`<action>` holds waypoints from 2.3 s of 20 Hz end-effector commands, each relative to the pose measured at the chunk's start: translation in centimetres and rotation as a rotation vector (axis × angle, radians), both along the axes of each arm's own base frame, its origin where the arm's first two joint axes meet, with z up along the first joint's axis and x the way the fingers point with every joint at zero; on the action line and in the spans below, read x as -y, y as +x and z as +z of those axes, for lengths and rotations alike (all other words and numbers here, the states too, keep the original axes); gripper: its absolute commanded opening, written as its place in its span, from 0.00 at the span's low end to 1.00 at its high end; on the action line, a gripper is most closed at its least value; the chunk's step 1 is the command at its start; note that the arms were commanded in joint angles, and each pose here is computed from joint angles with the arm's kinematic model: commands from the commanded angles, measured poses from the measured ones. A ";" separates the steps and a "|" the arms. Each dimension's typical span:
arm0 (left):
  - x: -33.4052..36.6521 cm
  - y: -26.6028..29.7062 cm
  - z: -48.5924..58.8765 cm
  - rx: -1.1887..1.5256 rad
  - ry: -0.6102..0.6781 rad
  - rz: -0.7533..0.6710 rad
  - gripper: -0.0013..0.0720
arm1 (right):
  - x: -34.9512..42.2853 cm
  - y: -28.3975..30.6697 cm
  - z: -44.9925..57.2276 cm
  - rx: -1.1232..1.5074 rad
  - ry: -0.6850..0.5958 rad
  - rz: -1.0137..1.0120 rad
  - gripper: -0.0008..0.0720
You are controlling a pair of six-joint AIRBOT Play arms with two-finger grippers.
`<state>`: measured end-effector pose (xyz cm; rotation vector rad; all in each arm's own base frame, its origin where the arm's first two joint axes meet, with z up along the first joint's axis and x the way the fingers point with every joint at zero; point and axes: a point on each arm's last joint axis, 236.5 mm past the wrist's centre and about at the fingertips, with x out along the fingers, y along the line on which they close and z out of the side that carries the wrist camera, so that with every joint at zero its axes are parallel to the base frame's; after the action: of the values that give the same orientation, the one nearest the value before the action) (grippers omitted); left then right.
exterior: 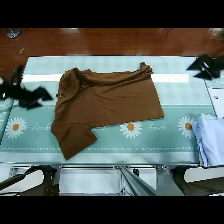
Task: Fold the shirts.
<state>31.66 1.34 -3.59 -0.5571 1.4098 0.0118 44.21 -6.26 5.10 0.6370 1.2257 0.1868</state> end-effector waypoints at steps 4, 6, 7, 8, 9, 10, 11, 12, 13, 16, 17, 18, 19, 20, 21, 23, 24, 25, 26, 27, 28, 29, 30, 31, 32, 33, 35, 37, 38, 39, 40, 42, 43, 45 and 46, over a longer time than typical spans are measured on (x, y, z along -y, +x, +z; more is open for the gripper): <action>1.0 -9.6 -4.2 -0.102 -0.190 0.314 0.97 | -5.1 -6.1 -4.9 0.041 0.204 -0.113 0.87; 2.1 -11.3 -5.3 -0.160 -0.219 0.295 0.97 | -7.7 -7.5 -6.2 0.012 0.239 -0.058 0.87; 2.2 -11.5 -5.6 -0.166 -0.229 0.307 0.97 | -8.7 -8.2 -6.7 -0.007 0.246 -0.028 0.87; 2.5 -11.0 -5.6 -0.144 -0.258 0.331 0.97 | -9.5 -8.5 -7.0 -0.012 0.246 -0.003 0.87; 3.1 -10.0 -5.4 -0.099 -0.295 0.342 0.97 | -10.2 -8.7 -7.2 -0.015 0.244 0.018 0.87; 3.8 -9.0 -5.2 -0.052 -0.338 0.362 0.97 | -10.8 -8.6 -7.2 -0.013 0.242 0.032 0.87; 4.2 -8.5 -5.2 -0.022 -0.367 0.381 0.97 | -11.3 -8.5 -7.2 -0.009 0.238 0.041 0.87; 4.6 -8.4 -5.6 -0.007 -0.383 0.396 0.97 | -11.6 -8.3 -7.2 -0.005 0.232 0.047 0.87; 4.8 -8.5 -6.1 0.008 -0.388 0.395 0.97 | -11.8 -8.2 -7.3 -0.002 0.229 0.045 0.87; 4.4 -8.3 -6.8 0.053 -0.352 0.373 0.73 | -10.9 -7.3 -7.2 0.007 0.227 -0.015 0.87; 4.1 -7.8 -6.5 0.074 -0.342 0.354 0.20 | -9.7 -7.0 -7.0 0.012 0.226 -0.049 0.87; 4.0 -7.3 -6.0 0.102 -0.337 0.330 0.04 | -8.4 -6.9 -7.0 0.014 0.224 -0.083 0.87; 3.8 -6.8 -5.5 0.117 -0.336 0.323 0.04 | -6.8 -7.4 -7.5 -0.003 0.204 -0.114 0.87; 3.7 -6.5 -5.0 0.127 -0.338 0.312 0.04 | -5.1 -8.6 -8.7 -0.060 0.148 -0.133 0.87; 3.8 -6.3 -4.7 0.140 -0.337 0.289 0.04 | -3.9 -10.2 -10.2 -0.137 0.086 -0.139 0.87; 4.3 -6.4 -4.7 0.144 -0.335 0.256 0.04 | -3.9 -13.4 -12.7 -0.264 0.031 -0.115 0.87; 4.6 -6.4 -4.7 0.145 -0.333 0.238 0.04 | -4.7 -14.3 -13.4 -0.304 0.045 -0.101 0.87; 4.9 -6.4 -4.7 0.143 -0.334 0.225 0.04 | -5.8 -14.7 -14.0 -0.330 0.053 -0.070 0.87; 5.3 -6.5 -4.7 0.141 -0.334 0.210 0.04 | -6.9 -14.3 -14.3 -0.332 0.064 -0.049 0.87; 5.5 -6.5 -4.7 0.141 -0.331 0.199 0.04 | -8.2 -13.6 -14.5 -0.316 0.085 -0.040 0.87; 5.8 -6.4 -4.8 0.142 -0.327 0.189 0.04 | -9.3 -12.8 -14.7 -0.305 0.107 -0.040 0.87; 6.0 -6.4 -4.8 0.143 -0.325 0.181 0.04 | -10.4 -12.4 -15.0 -0.310 0.123 -0.027 0.87; 6.1 -6.4 -4.8 0.144 -0.323 0.176 0.04 | -11.4 -12.1 -15.2 -0.316 0.135 -0.008 0.87; 6.2 -6.3 -4.8 0.145 -0.321 0.172 0.04 | -12.3 -11.6 -15.1 -0.314 0.145 0.010 0.87; 6.2 -6.3 -4.8 0.147 -0.324 0.175 0.04 | -13.1 -11.0 -15.0 -0.303 0.150 0.025 0.87; 6.1 -6.0 -4.7 0.155 -0.326 0.182 0.04 | -14.0 -10.4 -14.9 -0.293 0.154 0.043 0.87; 6.3 -5.2 -4.0 0.178 -0.350 0.204 0.04 | -15.8 -9.8 -14.7 -0.289 0.149 0.102 0.59; 5.8 -3.8 -2.2 0.223 -0.343 0.182 0.04 | -16.8 -8.7 -13.4 -0.250 0.139 0.151 0.04; 5.2 -2.5 -0.7 0.265 -0.332 0.168 0.04 | -16.9 -7.5 -12.0 -0.217 0.136 0.172 0.04; 4.6 -0.7 1.7 0.326 -0.318 0.146 0.04 | -16.8 -5.9 -9.5 -0.165 0.130 0.206 0.04; 4.1 1.3 4.9 0.404 -0.319 0.125 0.04 | -16.4 -4.0 -6.4 -0.092 0.103 0.238 0.04; 3.5 5.7 14.4 0.627 -0.332 0.085 0.04 | -15.3 0.8 3.0 0.137 0.007 0.261 0.04; 3.3 7.2 19.9 0.751 -0.330 0.063 0.04 | -14.7 2.7 9.2 0.283 -0.047 0.252 0.04; 3.3 8.1 30.7 0.988 -0.265 -0.021 0.04 | -13.6 3.7 21.4 0.569 -0.165 0.229 0.04; 3.7 7.5 35.7 1.093 -0.215 -0.073 0.04 | -13.1 2.8 26.7 0.693 -0.224 0.211 0.04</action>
<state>39.34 -1.35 18.60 -0.7069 0.6161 -0.3470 47.94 8.08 17.44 0.3682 0.9353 0.4417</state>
